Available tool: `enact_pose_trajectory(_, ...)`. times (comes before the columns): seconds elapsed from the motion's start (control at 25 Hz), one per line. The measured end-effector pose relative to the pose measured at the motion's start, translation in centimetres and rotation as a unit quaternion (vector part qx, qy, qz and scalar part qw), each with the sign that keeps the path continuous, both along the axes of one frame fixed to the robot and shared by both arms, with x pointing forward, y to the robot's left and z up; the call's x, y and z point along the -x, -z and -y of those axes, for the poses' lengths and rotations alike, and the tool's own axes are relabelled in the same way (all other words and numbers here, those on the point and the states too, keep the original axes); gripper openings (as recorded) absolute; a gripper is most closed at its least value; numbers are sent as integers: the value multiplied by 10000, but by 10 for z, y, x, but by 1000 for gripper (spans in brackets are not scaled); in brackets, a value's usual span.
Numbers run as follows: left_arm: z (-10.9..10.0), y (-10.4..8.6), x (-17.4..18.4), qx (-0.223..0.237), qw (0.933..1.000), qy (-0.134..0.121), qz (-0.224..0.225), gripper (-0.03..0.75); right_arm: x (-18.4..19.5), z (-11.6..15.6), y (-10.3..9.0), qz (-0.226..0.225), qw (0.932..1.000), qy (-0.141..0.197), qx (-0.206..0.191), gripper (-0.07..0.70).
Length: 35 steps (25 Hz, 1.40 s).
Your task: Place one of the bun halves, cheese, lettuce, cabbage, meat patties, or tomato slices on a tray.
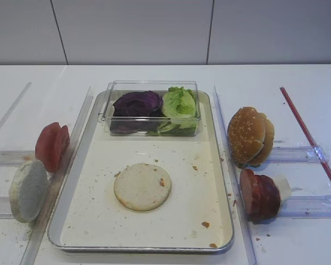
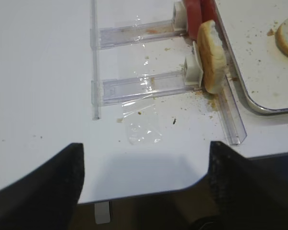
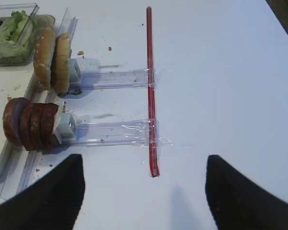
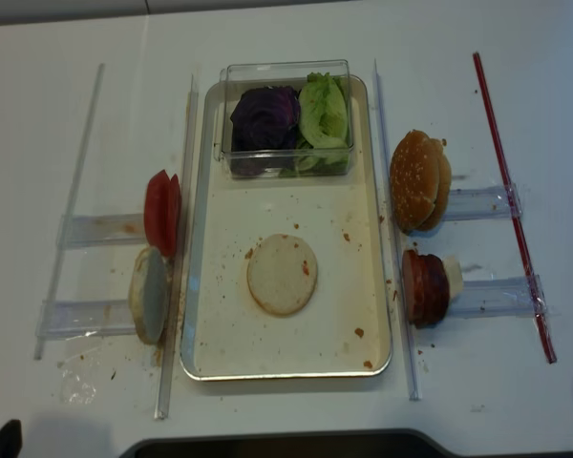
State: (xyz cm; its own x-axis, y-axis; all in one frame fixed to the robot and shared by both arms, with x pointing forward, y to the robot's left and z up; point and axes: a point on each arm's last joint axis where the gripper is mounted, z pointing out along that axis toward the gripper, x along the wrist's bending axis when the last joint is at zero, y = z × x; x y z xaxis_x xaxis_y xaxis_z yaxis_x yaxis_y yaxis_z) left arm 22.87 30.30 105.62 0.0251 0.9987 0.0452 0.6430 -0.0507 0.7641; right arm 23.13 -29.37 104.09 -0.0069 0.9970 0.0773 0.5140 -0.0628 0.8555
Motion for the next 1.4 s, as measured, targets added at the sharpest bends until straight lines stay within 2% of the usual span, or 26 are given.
enact_pose_trajectory(0.12, 0, 11, 8, 0, 9999, 11, 162, 491, 0, 0, 0, 0, 10000, 0, 0, 526)
enact_pose_trajectory(0.4, 0, 13, 11, -81, 9996, 90, 253, 491, 0, 0, 0, 0, 10000, 0, 0, 526)
enact_pose_trajectory(0.6, 1, 18, 2, 249, 9986, -138, 450, 491, 0, 0, 0, 0, 10000, 0, 0, 526)
enact_pose_trajectory(1.0, 2, 18, 2, 321, 9982, -104, 501, 491, 0, 0, 0, 0, 10000, 0, 0, 526)
enact_pose_trajectory(1.12, 1, 18, 2, 317, 9980, -188, 504, 491, 0, 0, 0, 0, 10000, 5, -9, 526)
enact_pose_trajectory(1.32, -3, 17, 2, 352, 9968, -484, 521, 491, 0, 0, 0, -1, 10000, 11, -18, 526)
enact_pose_trajectory(1.4, -4, 17, 2, 343, 9967, -513, 524, 491, 0, 0, 0, 8, 10000, 11, -18, 526)
